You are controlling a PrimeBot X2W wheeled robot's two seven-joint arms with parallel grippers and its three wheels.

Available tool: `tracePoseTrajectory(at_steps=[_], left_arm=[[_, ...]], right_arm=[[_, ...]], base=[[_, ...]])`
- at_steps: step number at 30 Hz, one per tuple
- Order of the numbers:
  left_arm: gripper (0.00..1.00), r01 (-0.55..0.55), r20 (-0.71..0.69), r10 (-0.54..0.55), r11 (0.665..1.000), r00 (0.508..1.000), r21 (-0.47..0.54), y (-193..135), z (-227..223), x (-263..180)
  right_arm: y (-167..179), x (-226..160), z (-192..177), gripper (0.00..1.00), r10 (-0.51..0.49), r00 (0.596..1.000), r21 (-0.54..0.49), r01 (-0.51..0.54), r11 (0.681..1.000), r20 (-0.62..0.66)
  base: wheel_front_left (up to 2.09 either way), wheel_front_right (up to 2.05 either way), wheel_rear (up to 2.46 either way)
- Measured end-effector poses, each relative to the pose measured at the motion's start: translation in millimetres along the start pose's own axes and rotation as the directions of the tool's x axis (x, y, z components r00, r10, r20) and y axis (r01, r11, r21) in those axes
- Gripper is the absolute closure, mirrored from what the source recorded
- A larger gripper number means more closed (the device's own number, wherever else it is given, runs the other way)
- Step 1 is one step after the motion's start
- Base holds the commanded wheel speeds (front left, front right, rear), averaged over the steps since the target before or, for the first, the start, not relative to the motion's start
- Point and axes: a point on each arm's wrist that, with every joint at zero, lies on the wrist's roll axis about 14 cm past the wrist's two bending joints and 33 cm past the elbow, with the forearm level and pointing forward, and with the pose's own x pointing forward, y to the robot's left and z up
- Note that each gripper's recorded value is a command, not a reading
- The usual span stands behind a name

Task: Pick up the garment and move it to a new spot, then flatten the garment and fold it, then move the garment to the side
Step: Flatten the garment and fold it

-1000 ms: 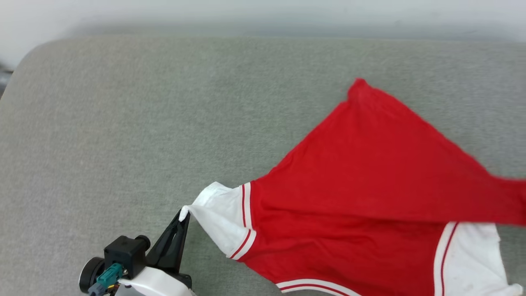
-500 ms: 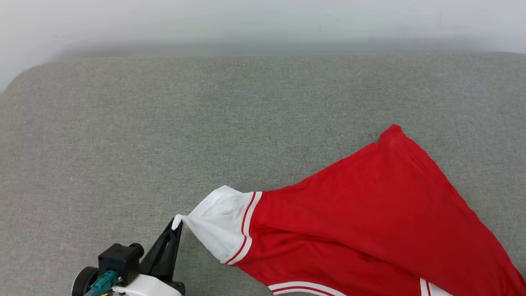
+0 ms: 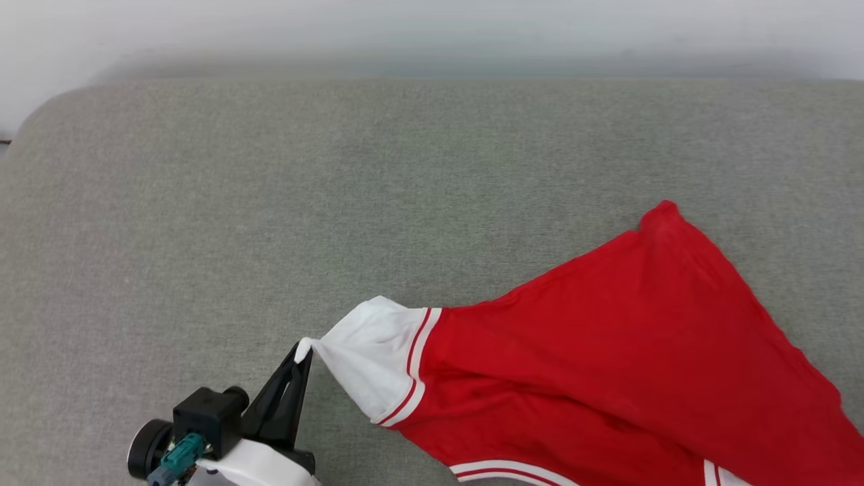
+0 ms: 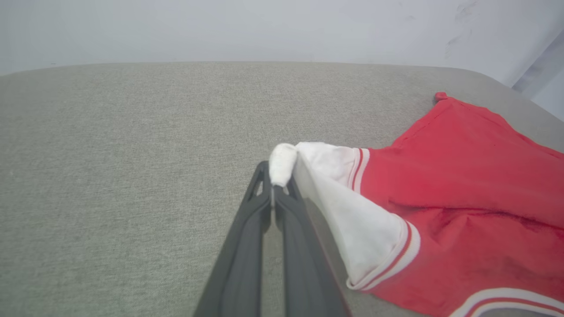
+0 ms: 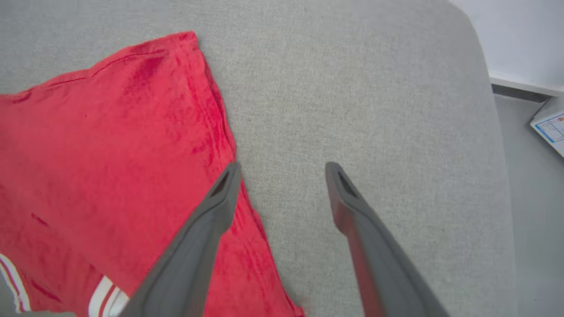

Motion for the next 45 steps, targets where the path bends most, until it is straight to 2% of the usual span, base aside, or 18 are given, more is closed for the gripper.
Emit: tracePoseTrajectory(at_steps=[6, 11, 20, 25, 28, 33, 36, 37, 38, 41, 45], left_arm=[[1.00, -0.007, 0.010, 0.007, 1.000, 1.000, 0.011, 3, 3, 6], [1.00, -0.013, 0.008, 0.013, 1.000, 1.000, 0.004, 4, 1, 13], [1.00, -0.016, -0.003, 0.016, 1.000, 1.000, -0.002, 6, -6, 26], [1.00, -0.024, -0.009, 0.024, 1.000, 1.000, -0.004, 8, -11, 32], [1.00, -0.029, -0.018, 0.029, 1.000, 0.999, -0.009, 9, -16, 35], [1.00, -0.043, -0.033, 0.043, 0.999, 0.999, -0.010, 14, -22, 38], [1.00, -0.038, -0.028, 0.038, 0.999, 0.999, -0.011, 13, -21, 40], [1.00, -0.036, -0.026, 0.036, 0.999, 0.999, -0.010, 13, -21, 41], [1.00, -0.036, -0.026, 0.036, 0.999, 0.999, -0.009, 14, -21, 41], [1.00, -0.029, -0.019, 0.029, 1.000, 0.999, -0.006, 12, -19, 42], [1.00, -0.033, 0.011, 0.033, 0.999, 0.999, 0.003, 14, -9, 42]], right_arm=[[23, 27, 63, 0.00, 0.072, 0.995, -0.107, -0.065, 0.992, 0.064], [49, 62, 78, 0.00, 0.118, 0.992, -0.196, -0.123, 0.973, -0.039], [85, 129, 64, 0.00, 0.139, 0.939, -0.225, -0.216, 0.950, -0.314], [93, 161, 52, 0.00, 0.116, 0.915, -0.240, -0.221, 0.945, -0.386], [98, 179, 39, 0.00, 0.126, 0.901, -0.209, -0.230, 0.950, -0.415], [103, 188, 5, 0.00, 0.113, 0.852, -0.239, -0.268, 0.933, -0.511], [102, 188, -2, 0.00, 0.123, 0.843, -0.228, -0.277, 0.933, -0.523], [102, 187, -3, 0.58, 0.130, 0.844, -0.217, -0.278, 0.936, -0.521], [102, 187, -1, 1.00, 0.136, 0.851, -0.212, -0.276, 0.937, -0.507], [102, 187, 10, 1.00, 0.148, 0.881, -0.214, -0.267, 0.939, -0.449], [105, 182, 43, 1.00, 0.174, 0.935, -0.216, -0.248, 0.944, -0.310]], base=[[0.00, 0.00, 0.00], [0.00, 0.00, 0.00], [0.00, 0.00, 0.00], [0.00, 0.00, 0.00], [0.00, 0.00, 0.00], [0.00, 0.00, 0.00], [0.00, 0.00, 0.00], [0.00, 0.00, 0.00], [0.00, 0.00, 0.00], [0.00, 0.00, 0.00], [0.00, 0.00, 0.00]])
